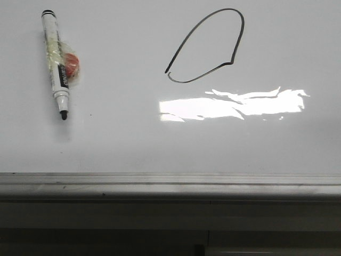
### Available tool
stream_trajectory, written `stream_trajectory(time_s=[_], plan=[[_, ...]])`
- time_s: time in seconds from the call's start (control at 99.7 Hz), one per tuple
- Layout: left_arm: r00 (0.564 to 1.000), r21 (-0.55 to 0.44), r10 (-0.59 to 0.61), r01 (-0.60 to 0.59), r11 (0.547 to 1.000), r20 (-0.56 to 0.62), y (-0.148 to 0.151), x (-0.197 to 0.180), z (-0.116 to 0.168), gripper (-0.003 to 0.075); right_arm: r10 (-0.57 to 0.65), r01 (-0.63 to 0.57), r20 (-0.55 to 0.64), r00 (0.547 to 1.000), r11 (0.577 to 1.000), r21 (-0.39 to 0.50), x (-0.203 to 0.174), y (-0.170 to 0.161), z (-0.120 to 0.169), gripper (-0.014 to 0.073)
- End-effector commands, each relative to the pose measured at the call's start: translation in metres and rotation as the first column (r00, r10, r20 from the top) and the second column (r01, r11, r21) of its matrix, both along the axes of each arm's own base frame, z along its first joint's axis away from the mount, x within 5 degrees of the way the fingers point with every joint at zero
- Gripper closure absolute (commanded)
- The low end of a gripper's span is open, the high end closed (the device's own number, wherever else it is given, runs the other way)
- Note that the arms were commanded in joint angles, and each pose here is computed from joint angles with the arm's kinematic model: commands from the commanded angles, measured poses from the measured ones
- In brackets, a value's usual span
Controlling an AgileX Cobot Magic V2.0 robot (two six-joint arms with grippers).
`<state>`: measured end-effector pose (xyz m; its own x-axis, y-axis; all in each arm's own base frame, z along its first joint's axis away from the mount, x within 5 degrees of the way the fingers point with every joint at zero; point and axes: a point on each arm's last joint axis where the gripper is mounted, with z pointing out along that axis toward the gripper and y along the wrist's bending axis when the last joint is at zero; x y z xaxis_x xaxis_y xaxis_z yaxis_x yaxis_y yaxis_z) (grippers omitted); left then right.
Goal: Write number 0 on whiteboard
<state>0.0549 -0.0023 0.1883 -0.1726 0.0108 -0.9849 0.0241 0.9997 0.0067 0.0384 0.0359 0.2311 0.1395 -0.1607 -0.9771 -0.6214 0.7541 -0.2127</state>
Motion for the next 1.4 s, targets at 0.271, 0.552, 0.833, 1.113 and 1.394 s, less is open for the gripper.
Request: stream_trajectory(time_s=[0.271,0.552,0.833,1.113,1.394], plan=[[1.000,0.063,-0.016,0.017,0.998,-0.020,0.000,-0.001,-0.011,0.0740,-0.039,0.036,0.059,0.998,0.998,0.057,0.001,-0.003,0.015,0.0664],[1.000,0.061,-0.015,0.016,0.998,-0.020,0.000,-0.001,-0.011,0.0740,-0.039,0.036,0.059,0.998,0.998,0.057,0.001,-0.003,0.015,0.0664],[1.000,0.061,-0.015,0.016,0.998,-0.020,0.000,-0.001,-0.011,0.0740,-0.039,0.036,0.059,0.998,0.998,0.057,0.001,-0.003,0.015,0.0664],[1.000,0.061,-0.015,0.016,0.998,-0.020,0.000,-0.001,-0.011,0.0740,-0.076,0.071,0.067,0.995,0.995,0.071,0.006,-0.004,0.002,0.0664],[1.000,0.061,-0.015,0.017,0.998,-0.022,0.000,-0.001,-0.011,0.0740,-0.217,0.211,0.091,0.972,0.975,0.075,0.014,-0.009,-0.020,0.0664]])
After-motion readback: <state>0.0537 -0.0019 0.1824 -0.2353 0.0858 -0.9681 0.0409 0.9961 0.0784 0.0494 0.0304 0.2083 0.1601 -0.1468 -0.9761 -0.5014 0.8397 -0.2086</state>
